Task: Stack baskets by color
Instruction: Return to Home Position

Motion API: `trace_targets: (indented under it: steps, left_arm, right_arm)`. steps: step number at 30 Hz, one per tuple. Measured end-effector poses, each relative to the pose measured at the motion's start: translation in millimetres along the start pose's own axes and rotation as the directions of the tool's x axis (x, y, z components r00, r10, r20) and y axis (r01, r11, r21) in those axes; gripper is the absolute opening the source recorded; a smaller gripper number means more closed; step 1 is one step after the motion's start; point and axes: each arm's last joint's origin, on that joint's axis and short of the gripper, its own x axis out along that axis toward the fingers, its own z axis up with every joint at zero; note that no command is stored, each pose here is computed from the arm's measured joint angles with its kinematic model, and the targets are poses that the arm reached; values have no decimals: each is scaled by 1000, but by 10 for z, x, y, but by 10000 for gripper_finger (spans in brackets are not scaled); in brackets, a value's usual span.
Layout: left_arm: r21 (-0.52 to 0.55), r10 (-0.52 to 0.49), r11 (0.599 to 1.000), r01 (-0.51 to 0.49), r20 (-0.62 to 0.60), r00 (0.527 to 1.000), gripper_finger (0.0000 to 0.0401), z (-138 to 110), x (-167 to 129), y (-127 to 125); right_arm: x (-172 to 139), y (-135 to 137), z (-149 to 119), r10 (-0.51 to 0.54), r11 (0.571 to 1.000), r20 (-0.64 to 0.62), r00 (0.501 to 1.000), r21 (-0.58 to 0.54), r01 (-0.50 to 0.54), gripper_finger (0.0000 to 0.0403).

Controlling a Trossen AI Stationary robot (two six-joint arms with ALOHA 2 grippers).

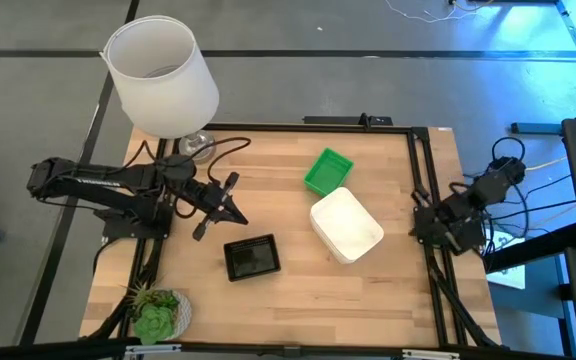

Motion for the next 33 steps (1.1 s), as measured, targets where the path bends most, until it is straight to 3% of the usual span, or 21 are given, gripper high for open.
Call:
trace_targets:
  steps: [6,15,23,33]
  left_arm:
    - [2,0,1000,0,0,1000,0,0,0,0]
    - [78,-3,997,-1,56,998,0,-158,25,6]
    - [54,10,998,-14,89,996,0,-597,-78,-30]
    - [93,15,995,-38,235,972,0,-850,-476,-213]
  right_arm:
    - [164,-39,-322,-119,993,-65,991,11,120,0]
    - [269,-43,-551,-119,993,-92,989,-22,118,0]
    - [300,-46,-637,-120,993,-105,987,-22,119,0]
    - [301,-46,-632,-120,993,-97,988,-22,118,0]
